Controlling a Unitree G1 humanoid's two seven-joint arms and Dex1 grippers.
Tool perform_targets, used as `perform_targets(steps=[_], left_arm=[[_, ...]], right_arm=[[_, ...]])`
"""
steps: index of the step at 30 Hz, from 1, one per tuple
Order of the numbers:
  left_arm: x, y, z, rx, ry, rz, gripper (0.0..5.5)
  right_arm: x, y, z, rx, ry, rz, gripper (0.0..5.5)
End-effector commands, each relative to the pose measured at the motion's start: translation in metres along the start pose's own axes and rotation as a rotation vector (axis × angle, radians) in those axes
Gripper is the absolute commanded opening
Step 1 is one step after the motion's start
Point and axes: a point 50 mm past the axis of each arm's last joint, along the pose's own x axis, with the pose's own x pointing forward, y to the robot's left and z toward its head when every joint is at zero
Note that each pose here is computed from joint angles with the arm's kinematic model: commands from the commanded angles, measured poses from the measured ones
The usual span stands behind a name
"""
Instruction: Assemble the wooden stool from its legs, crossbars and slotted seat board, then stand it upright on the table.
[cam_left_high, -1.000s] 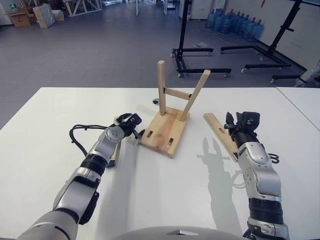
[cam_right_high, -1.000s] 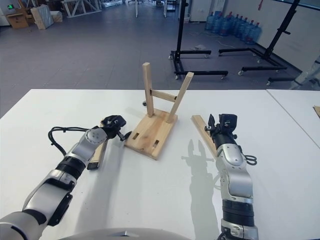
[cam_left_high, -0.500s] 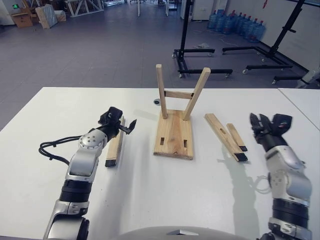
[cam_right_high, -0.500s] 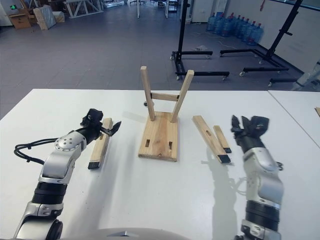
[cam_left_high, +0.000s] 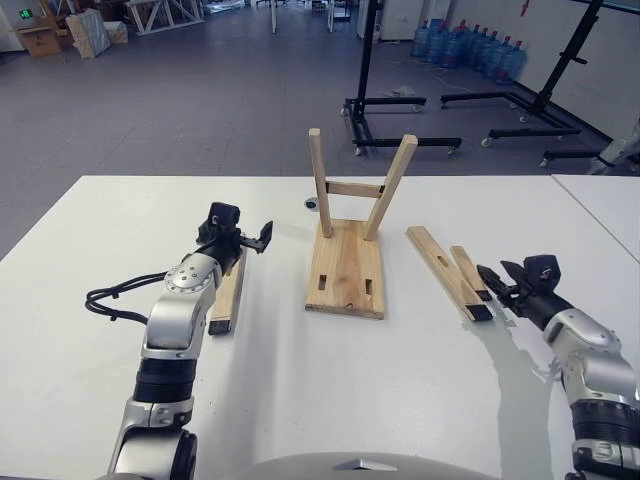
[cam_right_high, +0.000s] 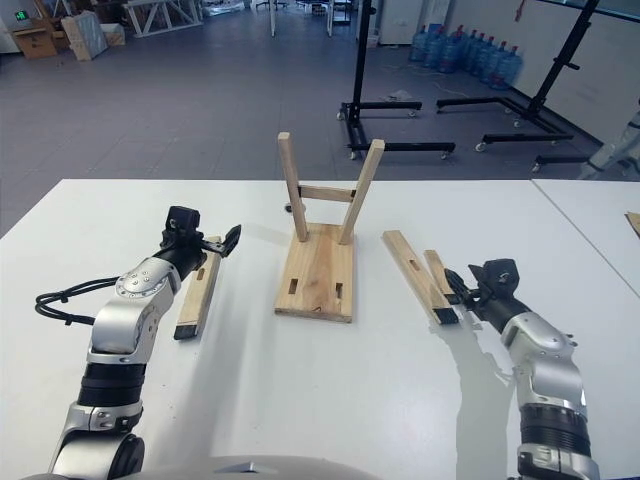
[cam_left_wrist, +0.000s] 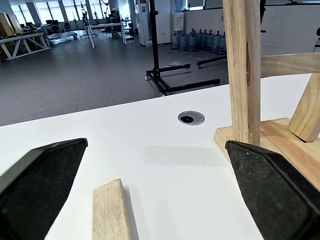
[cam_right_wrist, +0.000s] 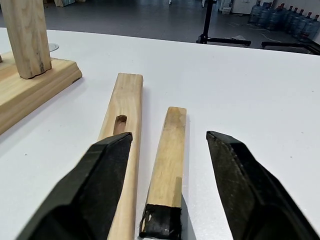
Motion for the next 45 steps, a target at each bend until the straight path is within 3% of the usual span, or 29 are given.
perform_targets(steps=[1,14,19,22,28,33,36,38,42,45], left_arm=[[0.000,-0.004,-0.002,-0.002,0.014,-0.011,5.09],[-0.003,-0.010,-0.010,0.003,0.041,-0.027,5.09],[-0.003,-0.011,-0.012,-0.002,0.046,-0.022,5.09],[-0.003,-0.011,-0.012,-0.003,0.052,-0.025,5.09],[-0.003,-0.015,-0.014,0.007,0.059,-0.038,5.09],[-0.003,-0.014,-0.012,0.012,0.052,-0.036,5.09],[-0.003,-0.014,-0.009,0.002,0.039,-0.037,5.09],[-0.001,-0.012,0.002,-0.042,0.004,-0.038,5.09],[-0.003,-0.017,0.045,-0.316,-0.131,-0.170,5.09],[-0.012,-0.025,0.086,-0.550,-0.257,-0.369,5.09]], right_arm=[[0.008,-0.007,-0.008,-0.031,0.092,-0.063,2.97],[0.012,-0.009,-0.012,-0.042,0.149,-0.045,2.97],[0.009,0.003,-0.047,0.075,0.353,-0.019,2.97],[0.007,0.002,-0.052,0.109,0.394,-0.043,2.37],[0.006,0.002,-0.054,-0.039,0.410,-0.042,1.36],[0.006,0.001,-0.056,-0.034,0.398,-0.058,1.30],[0.012,-0.002,-0.045,0.008,0.292,-0.137,1.30],[0.015,-0.009,-0.019,-0.008,0.122,-0.256,1.30],[0.012,0.001,0.075,-0.161,-0.325,-0.450,1.30],[0.006,0.038,0.142,-0.255,-0.607,-0.358,1.30]])
